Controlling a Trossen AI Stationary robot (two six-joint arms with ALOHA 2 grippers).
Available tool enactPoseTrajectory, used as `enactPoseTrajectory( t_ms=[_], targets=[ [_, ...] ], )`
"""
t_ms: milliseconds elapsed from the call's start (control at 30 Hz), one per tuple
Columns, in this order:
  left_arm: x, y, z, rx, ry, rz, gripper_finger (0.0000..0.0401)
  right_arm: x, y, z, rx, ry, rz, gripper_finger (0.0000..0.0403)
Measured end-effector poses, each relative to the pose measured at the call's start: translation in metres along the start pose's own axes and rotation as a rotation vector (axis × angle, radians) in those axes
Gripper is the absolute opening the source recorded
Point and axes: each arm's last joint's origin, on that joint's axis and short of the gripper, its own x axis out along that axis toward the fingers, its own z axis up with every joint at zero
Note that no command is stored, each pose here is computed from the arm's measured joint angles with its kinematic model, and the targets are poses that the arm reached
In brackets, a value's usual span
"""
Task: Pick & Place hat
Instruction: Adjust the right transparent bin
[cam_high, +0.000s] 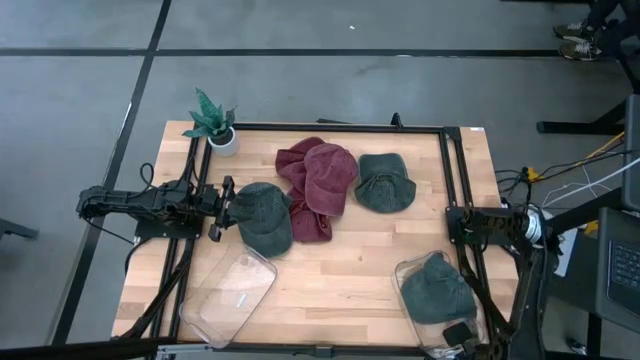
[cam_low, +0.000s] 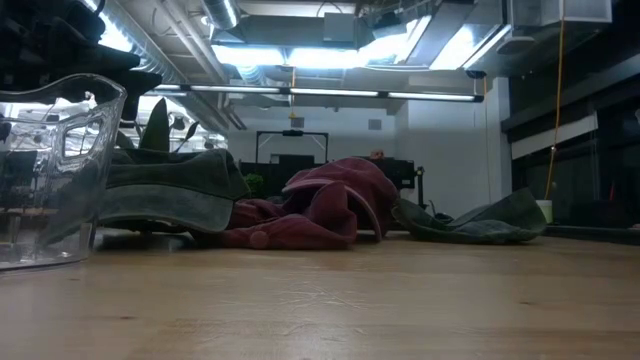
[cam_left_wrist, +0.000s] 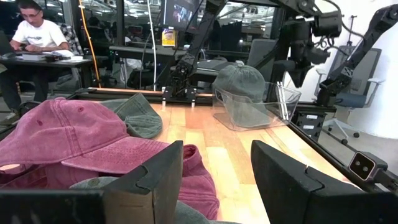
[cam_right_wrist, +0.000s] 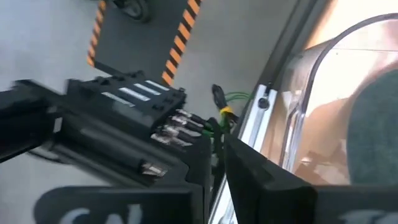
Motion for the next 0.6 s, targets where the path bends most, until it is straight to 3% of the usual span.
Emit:
enactPoseTrajectory(
  t_ms=[233,600],
  targets=[
    [0.000,0.000,0.000,0.000,0.000,0.000,0.0185,0.012,-0.008,-0.006,0.006,0.084,-0.132,0.0026],
    [0.000,0.000,0.000,0.000,0.000,0.000,0.0185,0.005,-0.039,-0.003,-0.006,0.083,-0.435,0.0005]
  ],
)
